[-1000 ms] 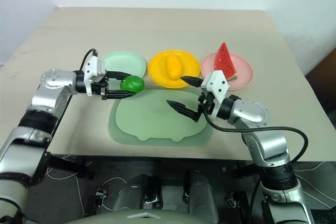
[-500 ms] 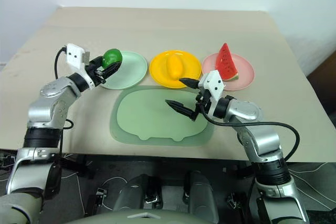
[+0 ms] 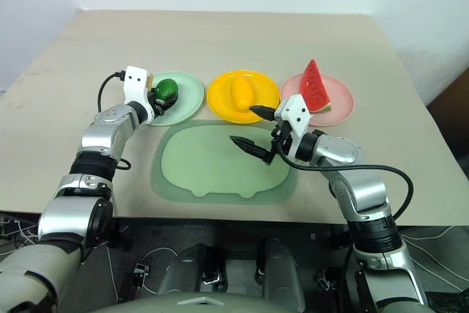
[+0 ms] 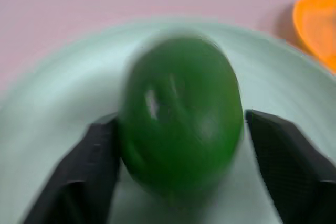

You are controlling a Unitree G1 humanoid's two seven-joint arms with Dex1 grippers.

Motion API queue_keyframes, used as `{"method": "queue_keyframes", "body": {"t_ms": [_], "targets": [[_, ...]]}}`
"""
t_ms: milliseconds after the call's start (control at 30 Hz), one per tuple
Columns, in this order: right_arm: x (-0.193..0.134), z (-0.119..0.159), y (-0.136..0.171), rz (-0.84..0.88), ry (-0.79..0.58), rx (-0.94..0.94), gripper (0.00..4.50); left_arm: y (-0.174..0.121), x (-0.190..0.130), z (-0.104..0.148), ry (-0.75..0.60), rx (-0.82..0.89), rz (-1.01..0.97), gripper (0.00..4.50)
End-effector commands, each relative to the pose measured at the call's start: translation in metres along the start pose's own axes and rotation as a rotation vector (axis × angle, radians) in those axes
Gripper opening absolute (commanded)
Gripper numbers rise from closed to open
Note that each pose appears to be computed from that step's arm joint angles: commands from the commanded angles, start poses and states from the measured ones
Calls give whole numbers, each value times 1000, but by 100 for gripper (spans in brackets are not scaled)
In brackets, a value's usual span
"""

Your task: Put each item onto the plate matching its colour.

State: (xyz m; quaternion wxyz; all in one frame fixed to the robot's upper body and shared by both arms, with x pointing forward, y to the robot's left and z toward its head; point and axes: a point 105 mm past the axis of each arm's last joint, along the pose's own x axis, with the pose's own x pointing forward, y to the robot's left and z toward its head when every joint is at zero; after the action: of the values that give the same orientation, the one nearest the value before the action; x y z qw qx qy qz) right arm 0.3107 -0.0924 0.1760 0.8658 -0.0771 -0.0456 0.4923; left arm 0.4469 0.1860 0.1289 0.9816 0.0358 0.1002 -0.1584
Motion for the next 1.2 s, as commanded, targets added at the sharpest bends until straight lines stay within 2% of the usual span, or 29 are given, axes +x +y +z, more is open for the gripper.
{"method": "queue_keyframes", "body": {"t_ms": [33,267,400,600,733,833,933,1100,1200], "targets": [[2,14,2,7,-46,-51,450,1,-3,12,-42,5,-20,449],[-1,14,1,1,-47,-51,450,10,-23,43,-155,63,-31,449],[-3,16,1,1,-51,-55,450,16,-43,56,-161,118,-47,449],[-8,20,2,-1,-58,-56,450,14,-83,54,-135,159,-145,449],[-15,22,3,-13,-76,-9,450,5,-123,58,-288,199,-267,449],[-16,20,8,-11,-84,19,450,-2,-141,49,-339,196,-335,449],[-15,17,9,-14,-81,34,450,-6,-146,38,-356,169,-356,449],[-19,12,8,-21,-63,45,450,-15,-150,15,-328,118,-407,449],[-25,7,6,-31,-44,46,450,-20,-157,1,-306,154,-421,449]]}}
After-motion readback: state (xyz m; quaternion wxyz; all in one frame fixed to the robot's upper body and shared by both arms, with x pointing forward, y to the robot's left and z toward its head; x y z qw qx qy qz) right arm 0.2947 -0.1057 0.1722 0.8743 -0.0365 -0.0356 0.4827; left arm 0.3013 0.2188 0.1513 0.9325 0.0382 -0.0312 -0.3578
